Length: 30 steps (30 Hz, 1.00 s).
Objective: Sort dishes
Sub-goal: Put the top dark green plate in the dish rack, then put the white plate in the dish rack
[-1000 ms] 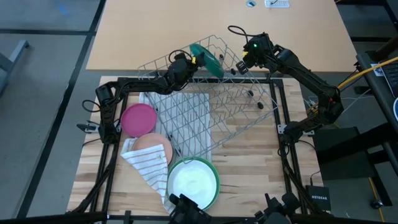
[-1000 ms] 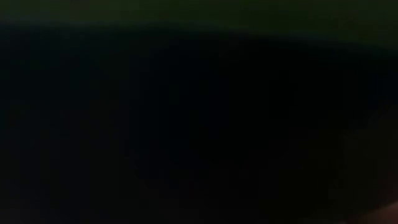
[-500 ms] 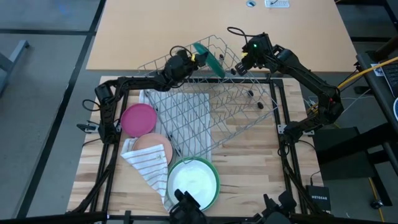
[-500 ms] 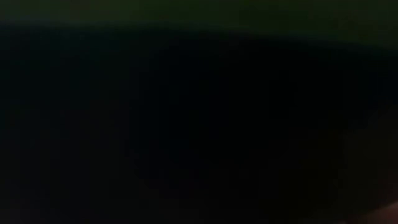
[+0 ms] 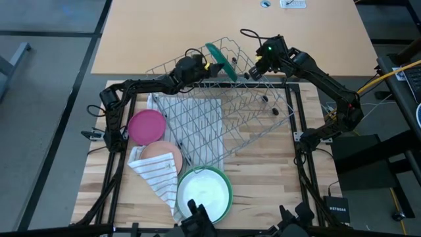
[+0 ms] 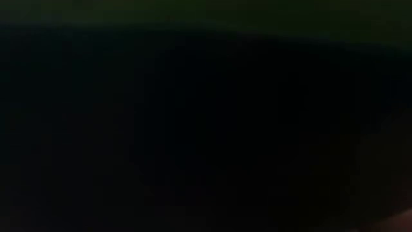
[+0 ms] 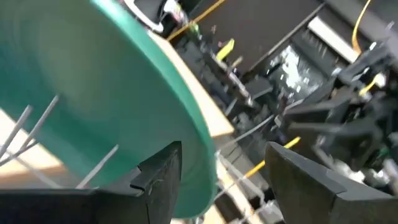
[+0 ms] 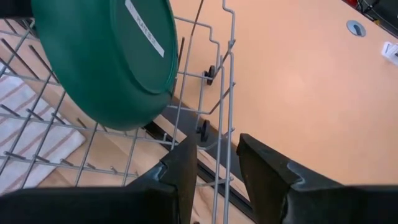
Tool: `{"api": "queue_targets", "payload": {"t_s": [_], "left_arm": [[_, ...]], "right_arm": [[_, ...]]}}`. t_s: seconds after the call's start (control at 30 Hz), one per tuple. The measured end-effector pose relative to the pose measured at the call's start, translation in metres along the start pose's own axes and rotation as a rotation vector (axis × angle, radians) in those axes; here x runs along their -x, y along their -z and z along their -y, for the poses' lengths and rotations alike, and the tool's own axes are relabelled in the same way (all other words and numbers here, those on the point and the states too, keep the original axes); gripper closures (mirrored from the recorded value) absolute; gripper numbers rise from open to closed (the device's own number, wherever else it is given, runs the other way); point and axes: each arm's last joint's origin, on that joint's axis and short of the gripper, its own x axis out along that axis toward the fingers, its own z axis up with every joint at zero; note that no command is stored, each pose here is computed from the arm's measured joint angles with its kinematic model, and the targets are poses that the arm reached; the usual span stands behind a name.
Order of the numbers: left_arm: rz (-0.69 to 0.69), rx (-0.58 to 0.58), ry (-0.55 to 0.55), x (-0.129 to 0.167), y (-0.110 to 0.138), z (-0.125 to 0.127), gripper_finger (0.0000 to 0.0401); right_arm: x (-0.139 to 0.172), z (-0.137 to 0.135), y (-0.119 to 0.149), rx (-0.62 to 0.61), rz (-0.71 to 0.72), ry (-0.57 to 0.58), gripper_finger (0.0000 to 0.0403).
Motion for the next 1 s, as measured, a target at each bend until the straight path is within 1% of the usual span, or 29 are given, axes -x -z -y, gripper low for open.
{"api": "queue_targets", "payload": {"t_s": [0.2,0.33,0.5,0.77,0.83,1.0], "left_arm": [[-0.065,-0.068,-0.056,0.0,0.004,-0.008,0.0183],[-0.105,-0.101,-0.029,0.001,0.005,-0.009,0.0182],[-0.254,-0.125,0.083,0.002,0.011,-0.008,0.0182],[-0.492,-0.064,0.318,0.006,0.02,-0.002,0.0182],[-0.527,-0.068,0.362,0.007,0.024,0.002,0.0182],[-0.554,-0.15,0.458,0.008,0.04,0.021,0.0182]], "right_arm": [[0.0,0.0,0.002,0.007,-0.016,-0.002,0.0281],[0.0,0.0,0.002,0.007,-0.019,-0.002,0.0281],[0.0,0.0,0.003,0.059,-0.027,-0.003,0.0281],[0.0,-0.001,0.007,0.073,-0.075,-0.009,0.0281],[0.0,-0.001,0.009,0.076,-0.087,-0.011,0.0281],[0.001,-0.001,0.011,0.08,-0.107,-0.024,0.0281]]}}
